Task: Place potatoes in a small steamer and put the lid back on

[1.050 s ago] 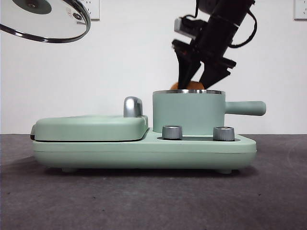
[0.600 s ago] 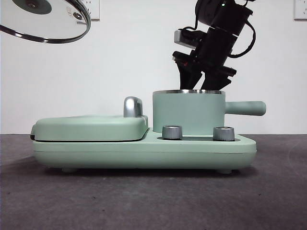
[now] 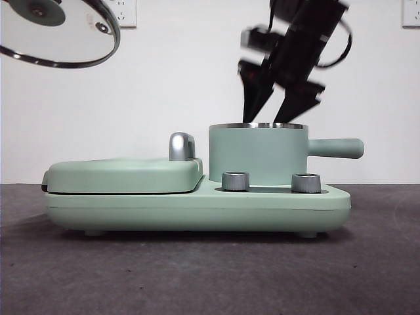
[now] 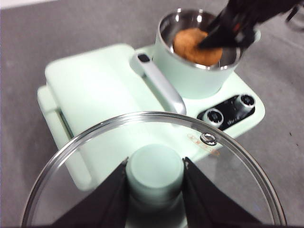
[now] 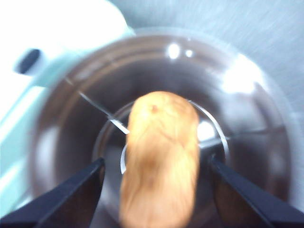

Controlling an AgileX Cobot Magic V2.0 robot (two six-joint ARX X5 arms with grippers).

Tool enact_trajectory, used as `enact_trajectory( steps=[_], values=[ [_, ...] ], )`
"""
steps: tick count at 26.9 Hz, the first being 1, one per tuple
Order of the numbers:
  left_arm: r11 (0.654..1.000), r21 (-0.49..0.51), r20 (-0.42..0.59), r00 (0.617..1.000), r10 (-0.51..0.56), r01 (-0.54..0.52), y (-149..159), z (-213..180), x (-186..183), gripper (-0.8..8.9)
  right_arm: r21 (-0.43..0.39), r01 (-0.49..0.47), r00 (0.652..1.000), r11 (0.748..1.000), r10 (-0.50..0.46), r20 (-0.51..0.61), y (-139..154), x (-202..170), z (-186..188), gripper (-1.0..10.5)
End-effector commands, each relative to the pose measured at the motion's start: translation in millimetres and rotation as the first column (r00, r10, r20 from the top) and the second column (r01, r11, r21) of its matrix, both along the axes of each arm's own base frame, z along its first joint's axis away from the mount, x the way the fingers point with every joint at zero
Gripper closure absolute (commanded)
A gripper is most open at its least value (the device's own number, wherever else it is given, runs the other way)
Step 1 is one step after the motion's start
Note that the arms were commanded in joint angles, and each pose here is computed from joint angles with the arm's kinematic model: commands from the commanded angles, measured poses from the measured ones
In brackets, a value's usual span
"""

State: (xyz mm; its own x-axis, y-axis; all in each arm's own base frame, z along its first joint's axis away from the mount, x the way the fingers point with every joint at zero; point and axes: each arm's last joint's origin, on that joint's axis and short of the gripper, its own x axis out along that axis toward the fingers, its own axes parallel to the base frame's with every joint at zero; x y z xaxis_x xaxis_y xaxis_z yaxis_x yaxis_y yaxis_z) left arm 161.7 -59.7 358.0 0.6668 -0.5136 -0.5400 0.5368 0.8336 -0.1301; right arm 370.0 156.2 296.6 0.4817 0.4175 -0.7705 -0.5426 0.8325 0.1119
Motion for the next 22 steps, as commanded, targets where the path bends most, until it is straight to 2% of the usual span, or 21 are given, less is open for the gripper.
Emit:
enact_trajectory(
  steps=[1, 6, 8, 12, 17, 22],
  values=[
    [0.998, -0.034, -0.009, 0.999, -0.044, 0.044, -1.9, 4.0, -0.6, 8.05, 0.031, -0.011, 0.997, 0.999, 0.008, 0.081, -6.4, -20.7, 41.2, 6.2],
    [0.996, -0.022, 0.019, 0.996, -0.084, 0.085, -3.8, 5.0, -0.7, 8.05, 0.099, -0.04, 0.98, 0.994, 0.02, 0.197, -30.0, -79.2, 97.3, 6.8],
    [0.995, -0.018, 0.072, 0.992, -0.1, 0.102, -5.4, 8.6, 1.0, 8.05, 0.114, -0.045, 0.972, 0.992, 0.017, 0.236, -40.6, -105.6, 108.0, 6.8],
    [0.991, -0.03, 0.143, 0.981, -0.128, 0.133, -13.4, 12.7, 8.3, 8.05, 0.128, -0.051, 0.962, 0.99, 0.015, 0.271, -59.8, -153.8, 106.1, 6.8],
    [0.984, -0.034, 0.156, 0.973, -0.169, 0.176, -29.1, 7.8, 24.8, 8.05, 0.152, -0.049, 0.956, 0.987, 0.003, 0.293, -76.9, -198.4, 94.7, 6.8],
    [0.972, -0.037, 0.185, 0.958, -0.22, 0.231, -59.1, -2.9, 48.8, 8.04, 0.17, -0.045, 0.946, 0.984, -0.013, 0.324, -94.0, -239.2, 82.4, 6.8]
  ],
)
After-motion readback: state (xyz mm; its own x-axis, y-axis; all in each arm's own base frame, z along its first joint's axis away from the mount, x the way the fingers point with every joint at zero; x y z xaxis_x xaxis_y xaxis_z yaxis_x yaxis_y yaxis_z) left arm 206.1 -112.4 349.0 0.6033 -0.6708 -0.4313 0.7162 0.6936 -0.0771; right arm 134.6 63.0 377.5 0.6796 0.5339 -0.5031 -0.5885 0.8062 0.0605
